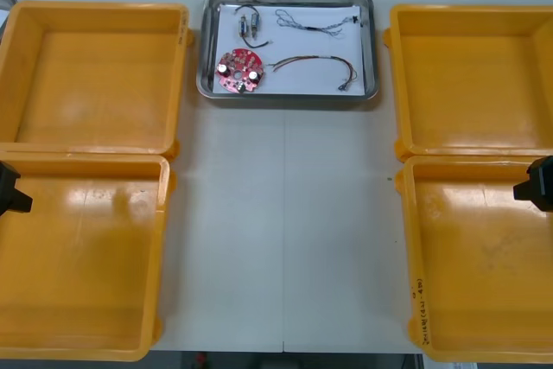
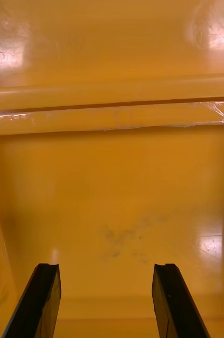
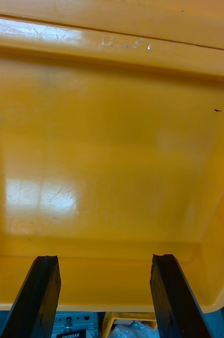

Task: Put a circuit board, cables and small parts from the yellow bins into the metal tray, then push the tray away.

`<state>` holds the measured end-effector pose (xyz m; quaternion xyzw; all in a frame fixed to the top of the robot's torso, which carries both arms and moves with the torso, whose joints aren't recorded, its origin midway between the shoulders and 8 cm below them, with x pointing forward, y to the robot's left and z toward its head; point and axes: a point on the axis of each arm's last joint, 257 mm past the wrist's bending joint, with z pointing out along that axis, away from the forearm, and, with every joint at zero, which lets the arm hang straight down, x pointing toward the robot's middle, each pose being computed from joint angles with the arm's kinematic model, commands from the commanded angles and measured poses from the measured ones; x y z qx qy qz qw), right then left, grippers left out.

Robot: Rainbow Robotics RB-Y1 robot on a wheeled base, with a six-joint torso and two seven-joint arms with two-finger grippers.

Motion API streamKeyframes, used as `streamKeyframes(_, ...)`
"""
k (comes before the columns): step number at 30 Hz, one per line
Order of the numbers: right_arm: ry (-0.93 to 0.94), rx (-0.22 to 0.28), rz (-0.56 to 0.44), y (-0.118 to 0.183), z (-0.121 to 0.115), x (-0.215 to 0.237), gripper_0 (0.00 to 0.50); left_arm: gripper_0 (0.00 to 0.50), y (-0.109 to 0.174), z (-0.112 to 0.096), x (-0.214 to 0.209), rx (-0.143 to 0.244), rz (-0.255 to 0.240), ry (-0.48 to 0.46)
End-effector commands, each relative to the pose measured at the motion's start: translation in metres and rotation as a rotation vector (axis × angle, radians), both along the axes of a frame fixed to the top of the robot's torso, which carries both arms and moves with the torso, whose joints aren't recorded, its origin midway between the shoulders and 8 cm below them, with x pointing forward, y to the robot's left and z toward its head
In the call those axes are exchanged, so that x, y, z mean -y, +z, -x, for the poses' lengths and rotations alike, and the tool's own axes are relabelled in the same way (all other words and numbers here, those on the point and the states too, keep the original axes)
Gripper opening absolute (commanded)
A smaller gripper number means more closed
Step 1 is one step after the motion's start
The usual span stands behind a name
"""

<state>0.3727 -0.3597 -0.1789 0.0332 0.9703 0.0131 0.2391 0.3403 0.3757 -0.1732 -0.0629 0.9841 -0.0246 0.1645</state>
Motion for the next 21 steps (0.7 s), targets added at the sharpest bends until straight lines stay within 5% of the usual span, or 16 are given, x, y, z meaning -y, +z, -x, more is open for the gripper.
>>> streamKeyframes(1, -0.013, -0.009, 0.05, 0.0039, 0.0036, 0.0272, 0.5, 0.5, 0.0144, -0.0016, -0.0148, 0.035, -0.078, -0.066)
streamKeyframes(21, -0.01, -0.033, 0.04, -0.0037, 0.0059, 0.0232, 0.5, 0.5, 0.0144, -0.0016, -0.0148, 0.035, -0.078, -0.066)
